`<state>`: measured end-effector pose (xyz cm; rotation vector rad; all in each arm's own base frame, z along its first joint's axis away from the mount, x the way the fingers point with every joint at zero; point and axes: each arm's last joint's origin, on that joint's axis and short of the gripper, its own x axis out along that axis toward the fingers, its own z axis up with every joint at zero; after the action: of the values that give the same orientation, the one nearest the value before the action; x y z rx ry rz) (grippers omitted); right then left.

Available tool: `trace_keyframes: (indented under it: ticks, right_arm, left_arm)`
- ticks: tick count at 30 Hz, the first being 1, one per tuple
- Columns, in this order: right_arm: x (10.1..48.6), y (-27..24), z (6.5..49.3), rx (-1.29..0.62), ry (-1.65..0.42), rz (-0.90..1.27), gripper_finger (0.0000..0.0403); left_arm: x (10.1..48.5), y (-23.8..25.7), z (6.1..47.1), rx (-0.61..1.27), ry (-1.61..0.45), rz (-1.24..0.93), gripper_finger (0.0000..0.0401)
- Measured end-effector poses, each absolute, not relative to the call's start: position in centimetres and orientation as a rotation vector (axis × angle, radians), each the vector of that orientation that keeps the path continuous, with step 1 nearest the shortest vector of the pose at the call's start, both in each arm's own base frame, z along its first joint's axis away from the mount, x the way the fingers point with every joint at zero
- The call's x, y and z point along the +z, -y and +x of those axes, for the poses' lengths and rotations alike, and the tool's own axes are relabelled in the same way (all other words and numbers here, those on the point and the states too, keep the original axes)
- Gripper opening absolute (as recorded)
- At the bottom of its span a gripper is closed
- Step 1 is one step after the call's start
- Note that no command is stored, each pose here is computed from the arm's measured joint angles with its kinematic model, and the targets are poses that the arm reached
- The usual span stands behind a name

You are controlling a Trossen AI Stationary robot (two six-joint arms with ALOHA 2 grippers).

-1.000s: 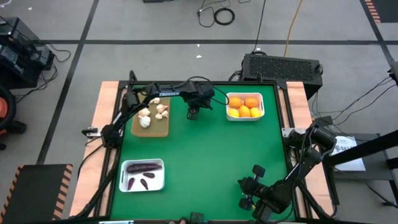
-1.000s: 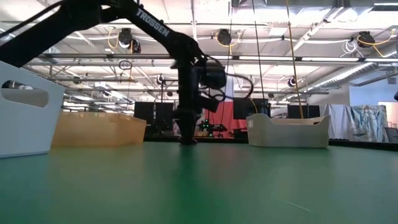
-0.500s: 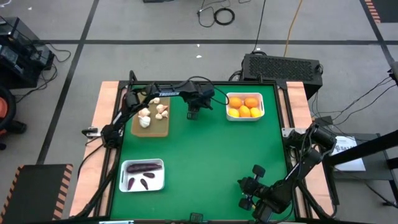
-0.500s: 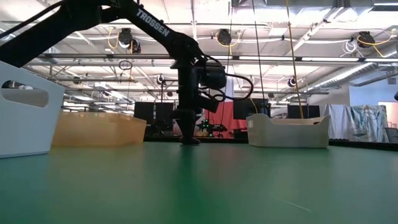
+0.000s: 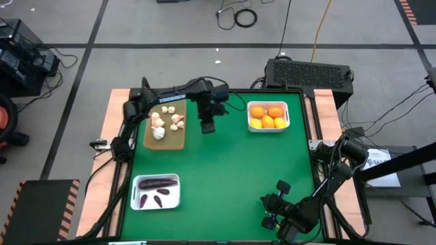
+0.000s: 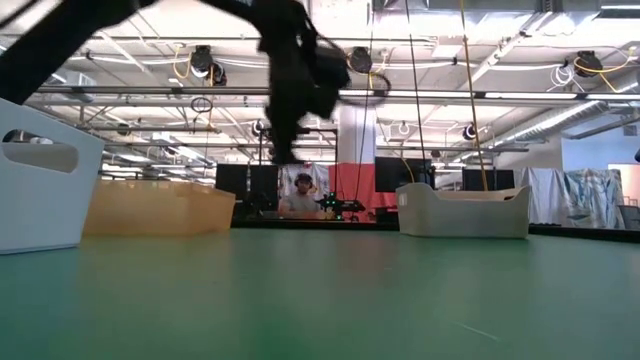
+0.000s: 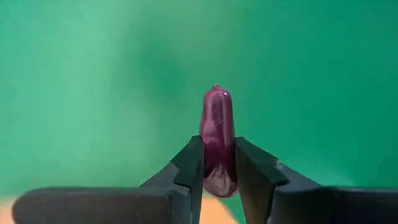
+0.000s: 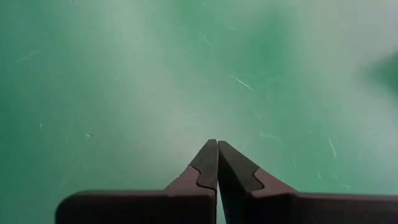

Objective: Sort produce into baskets
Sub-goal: Put the eggplant into the bottom white bin

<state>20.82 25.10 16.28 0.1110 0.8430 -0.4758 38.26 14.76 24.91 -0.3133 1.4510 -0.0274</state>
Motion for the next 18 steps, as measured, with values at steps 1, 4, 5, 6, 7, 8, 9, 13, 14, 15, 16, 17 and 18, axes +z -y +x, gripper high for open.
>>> trace_keyframes:
  ticks: [1, 4, 5, 6, 7, 8, 9, 13, 14, 15, 16, 17, 18]
  right_arm:
    - [16.3, -25.1, 20.8, -0.475, -0.843, 0.11, 0.0]
    - [16.3, -25.1, 20.8, -0.474, -0.843, 0.109, 0.0]
    - [16.3, -25.1, 20.8, -0.474, -0.842, 0.11, 0.0]
    - [16.3, -25.1, 20.8, -0.473, -0.841, 0.112, 0.0]
    - [16.3, -25.1, 20.9, -0.472, -0.841, 0.113, 0.0]
    - [16.3, -25.2, 20.9, -0.472, -0.84, 0.114, 0.0]
    - [16.3, -25.2, 20.9, -0.47, -0.838, 0.118, 0.0]
    - [16.3, -25.1, 21.1, -0.473, -0.836, 0.124, 0.0]
    - [16.3, -25.0, 21.2, -0.474, -0.837, 0.122, 0.0]
    - [16.3, -24.9, 21.3, -0.474, -0.838, 0.117, 0.0]
    - [16.3, -24.9, 21.5, -0.471, -0.838, 0.115, 0.0]
    - [16.3, -24.8, 21.6, -0.471, -0.838, 0.112, 0.0]
    - [16.3, -24.6, 21.8, -0.471, -0.84, 0.106, 0.0]
  left_arm:
    - [25.8, -13.9, 37.7, -0.061, -1.467, -0.363, 0.0079]
    - [28.4, -10.9, 36.0, -0.098, -1.513, -0.389, 0.0079]
    - [29.2, -9.8, 35.6, -0.101, -1.513, -0.374, 0.0079]
    - [30.0, -8.8, 35.0, -0.099, -1.505, -0.356, 0.0079]
    - [30.8, -7.7, 34.5, -0.093, -1.494, -0.348, 0.0079]
    - [31.6, -6.6, 33.9, -0.091, -1.481, -0.339, 0.0079]
    - [32.3, -5.4, 33.3, -0.093, -1.469, -0.327, 0.0079]
    - [34.5, -0.6, 30.7, -0.043, -1.431, -0.245, 0.0079]
    - [34.8, 0.5, 29.9, -0.029, -1.425, -0.228, 0.0079]
    - [35.0, 1.6, 29.2, -0.02, -1.419, -0.219, 0.0079]
    - [35.1, 2.7, 28.3, -0.014, -1.418, -0.217, 0.0079]
    - [35.0, 3.7, 27.6, -0.011, -1.424, -0.223, 0.0079]
    - [34.9, 4.6, 26.9, -0.004, -1.431, -0.23, 0.0079]
